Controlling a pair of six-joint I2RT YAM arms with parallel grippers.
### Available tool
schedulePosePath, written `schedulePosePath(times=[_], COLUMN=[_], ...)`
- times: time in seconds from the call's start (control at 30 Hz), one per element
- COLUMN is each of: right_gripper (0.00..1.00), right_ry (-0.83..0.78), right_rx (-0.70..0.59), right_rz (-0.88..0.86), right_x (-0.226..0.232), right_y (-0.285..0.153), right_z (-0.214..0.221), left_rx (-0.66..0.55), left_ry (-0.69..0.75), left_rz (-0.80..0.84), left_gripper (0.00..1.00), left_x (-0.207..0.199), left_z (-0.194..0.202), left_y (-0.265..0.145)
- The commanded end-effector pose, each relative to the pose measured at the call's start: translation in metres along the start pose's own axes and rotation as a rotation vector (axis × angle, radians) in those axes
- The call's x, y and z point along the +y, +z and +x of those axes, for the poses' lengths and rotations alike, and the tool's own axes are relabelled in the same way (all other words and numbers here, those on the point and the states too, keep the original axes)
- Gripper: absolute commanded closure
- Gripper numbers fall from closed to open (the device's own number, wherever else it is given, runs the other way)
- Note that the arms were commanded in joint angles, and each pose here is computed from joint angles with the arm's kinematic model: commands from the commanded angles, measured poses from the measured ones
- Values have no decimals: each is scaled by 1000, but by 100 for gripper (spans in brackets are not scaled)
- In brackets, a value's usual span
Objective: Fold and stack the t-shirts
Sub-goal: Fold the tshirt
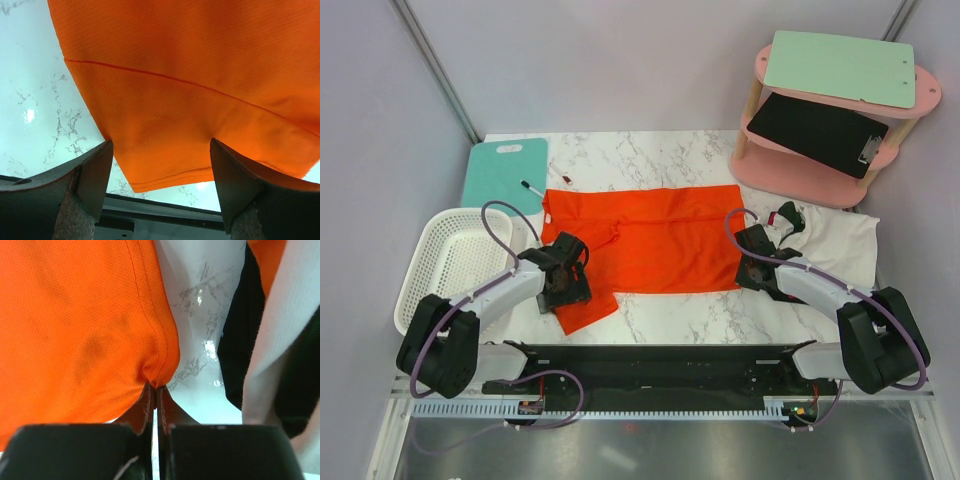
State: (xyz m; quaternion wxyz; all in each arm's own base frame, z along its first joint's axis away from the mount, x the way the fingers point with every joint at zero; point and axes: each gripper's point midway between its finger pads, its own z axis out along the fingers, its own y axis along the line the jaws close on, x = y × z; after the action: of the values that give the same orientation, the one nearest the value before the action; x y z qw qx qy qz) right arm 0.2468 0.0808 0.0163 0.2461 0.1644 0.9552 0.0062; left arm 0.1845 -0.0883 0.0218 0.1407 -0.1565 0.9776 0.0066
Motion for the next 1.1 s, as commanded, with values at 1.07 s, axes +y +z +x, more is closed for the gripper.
schedulePosePath(times=[1.07], right_gripper=[100], right_ry=[11], right_rx=[-39], right_rz=[-160], right_x=[36], right_y=[-7], right_z=[-35], left_rx=[131], left_ry=[60], left_rz=[-80], left_gripper=[42], left_x=[-6], left_z=[84], left_y=[-2])
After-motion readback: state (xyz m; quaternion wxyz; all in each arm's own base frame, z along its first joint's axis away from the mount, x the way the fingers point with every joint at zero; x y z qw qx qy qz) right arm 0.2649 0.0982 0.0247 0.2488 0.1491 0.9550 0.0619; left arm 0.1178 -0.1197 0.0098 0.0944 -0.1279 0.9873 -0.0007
